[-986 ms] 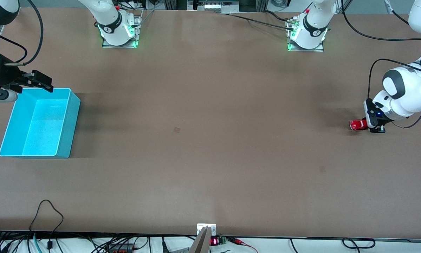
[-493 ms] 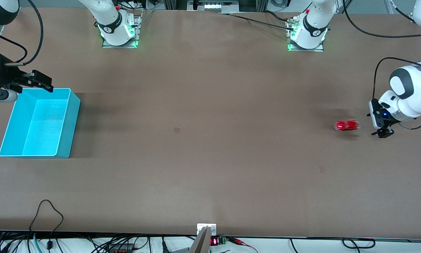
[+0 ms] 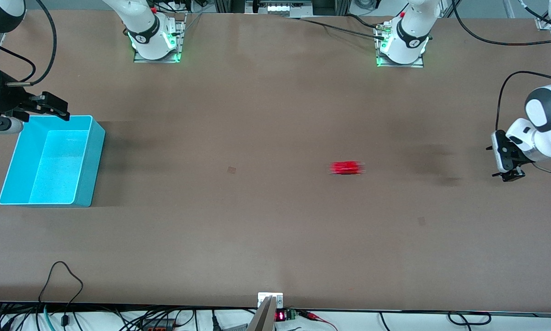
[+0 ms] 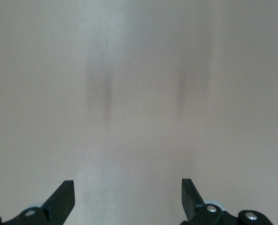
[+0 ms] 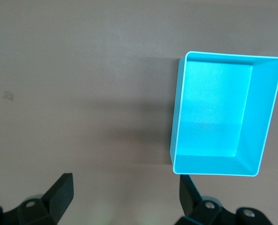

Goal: Wind red beetle toy and store in blue box
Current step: 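Open the left gripper to release the car rolling toward the box, then raise the left gripper away from the table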

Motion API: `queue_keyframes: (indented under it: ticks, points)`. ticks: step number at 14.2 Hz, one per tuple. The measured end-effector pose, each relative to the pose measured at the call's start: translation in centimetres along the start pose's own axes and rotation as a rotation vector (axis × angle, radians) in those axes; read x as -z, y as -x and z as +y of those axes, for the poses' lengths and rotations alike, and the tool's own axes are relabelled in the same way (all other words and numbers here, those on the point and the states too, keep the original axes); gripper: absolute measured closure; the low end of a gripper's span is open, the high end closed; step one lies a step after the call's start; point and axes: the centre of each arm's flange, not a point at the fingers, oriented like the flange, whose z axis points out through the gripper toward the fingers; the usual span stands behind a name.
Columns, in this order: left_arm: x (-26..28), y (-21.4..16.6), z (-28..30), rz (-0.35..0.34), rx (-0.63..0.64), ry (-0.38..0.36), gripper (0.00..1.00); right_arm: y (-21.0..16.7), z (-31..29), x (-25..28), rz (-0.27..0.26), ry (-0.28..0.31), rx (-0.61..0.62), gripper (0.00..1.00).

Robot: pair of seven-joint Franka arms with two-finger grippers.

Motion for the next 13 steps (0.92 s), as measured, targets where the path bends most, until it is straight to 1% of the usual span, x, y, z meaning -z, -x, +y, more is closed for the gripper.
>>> queue_keyframes:
  ticks: [2, 4, 6, 10, 13]
  points:
    - [1.6, -0.7, -0.8, 0.0, 0.007, 0.01, 0.0, 0.0, 0.0, 0.0, 0.0, 0.0, 0.0, 0.0]
    - [3.3, -2.2, -1.7, -0.001, 0.037, 0.04, 0.0, 0.0, 0.0, 0.0, 0.0, 0.0, 0.0, 0.0]
    - [5.6, -4.9, -2.8, -0.01, 0.079, 0.067, 0.0, 0.0, 0.0, 0.0, 0.0, 0.0, 0.0, 0.0]
    - [8.9, -11.8, -3.7, -0.048, 0.153, 0.118, 0.0, 0.0, 0.0, 0.0, 0.0, 0.0, 0.0, 0.0]
    - [10.8, -13.3, -3.6, -0.092, 0.2, 0.148, 0.0, 0.0, 0.0, 0.0, 0.0, 0.0, 0.0, 0.0]
